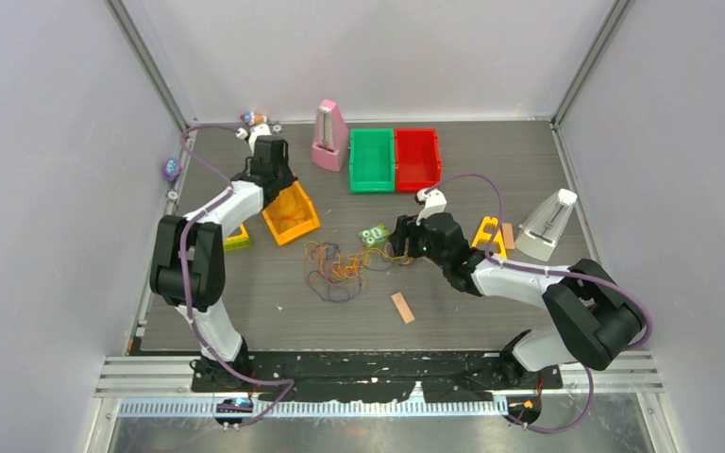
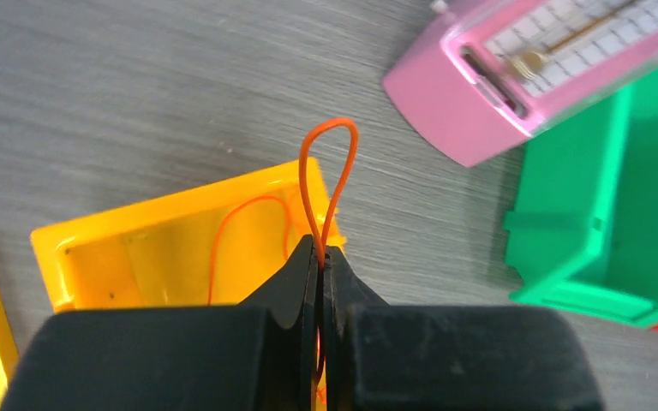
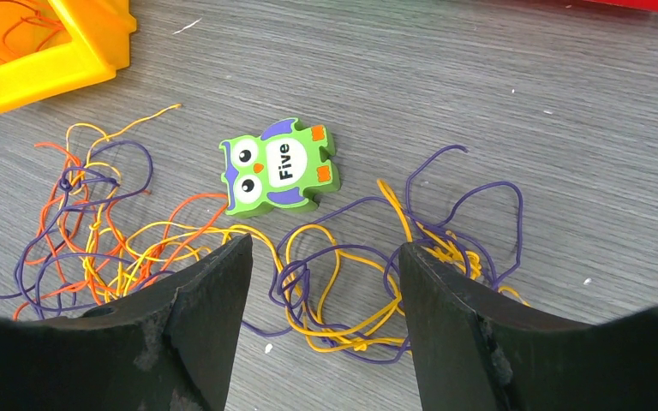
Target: Untangle the cables
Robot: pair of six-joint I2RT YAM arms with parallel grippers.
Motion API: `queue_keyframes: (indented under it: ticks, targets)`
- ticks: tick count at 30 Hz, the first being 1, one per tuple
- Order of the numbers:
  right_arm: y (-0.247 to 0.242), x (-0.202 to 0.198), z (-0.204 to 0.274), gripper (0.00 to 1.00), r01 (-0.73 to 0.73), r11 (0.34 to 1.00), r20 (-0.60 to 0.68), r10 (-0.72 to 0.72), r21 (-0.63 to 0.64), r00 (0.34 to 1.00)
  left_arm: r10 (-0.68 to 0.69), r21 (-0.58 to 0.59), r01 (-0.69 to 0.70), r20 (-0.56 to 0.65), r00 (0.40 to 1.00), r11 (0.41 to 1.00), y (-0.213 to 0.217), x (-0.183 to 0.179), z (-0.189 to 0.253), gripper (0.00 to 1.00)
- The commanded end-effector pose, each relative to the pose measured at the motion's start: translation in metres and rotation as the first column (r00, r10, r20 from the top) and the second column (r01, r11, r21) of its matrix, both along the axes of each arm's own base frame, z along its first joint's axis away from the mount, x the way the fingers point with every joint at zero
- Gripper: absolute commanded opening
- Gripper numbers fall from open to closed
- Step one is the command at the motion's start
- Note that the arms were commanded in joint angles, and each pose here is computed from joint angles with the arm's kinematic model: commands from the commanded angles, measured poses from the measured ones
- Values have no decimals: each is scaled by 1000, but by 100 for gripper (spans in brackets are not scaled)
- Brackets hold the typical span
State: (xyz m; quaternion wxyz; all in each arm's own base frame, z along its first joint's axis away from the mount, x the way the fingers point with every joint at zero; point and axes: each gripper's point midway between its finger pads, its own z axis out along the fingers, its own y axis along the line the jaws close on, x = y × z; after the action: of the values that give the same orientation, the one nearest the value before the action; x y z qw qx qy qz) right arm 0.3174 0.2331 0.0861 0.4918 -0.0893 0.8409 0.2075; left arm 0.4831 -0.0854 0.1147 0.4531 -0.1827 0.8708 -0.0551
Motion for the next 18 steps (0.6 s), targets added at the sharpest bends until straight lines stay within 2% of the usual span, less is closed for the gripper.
queue_keyframes:
  ticks: [1,6,10,12,15,18]
  targets:
    - [3,9,24,68,11,999,74,-14,46,997,-190,47,184,228,955,982,-23,26,82,0]
    - [1,9,25,68,16,999,75,-19,45,997,-320,114,301,224,921,947,-36,32,86,0]
    - [1,9,24,68,16,999,72,-19,43,997,-391,102,377,219,894,921,-48,27,74,0]
    - [1,9,24,68,17,999,74,-20,43,997,-429,96,420,268,862,903,-57,25,75,0]
    - [1,9,24,68,17,999,72,-21,43,997,-408,59,408,258,876,911,-54,23,68,0]
    - [1,9,23,68,17,999,71,-20,42,997,-311,-13,323,239,920,946,-33,24,57,0]
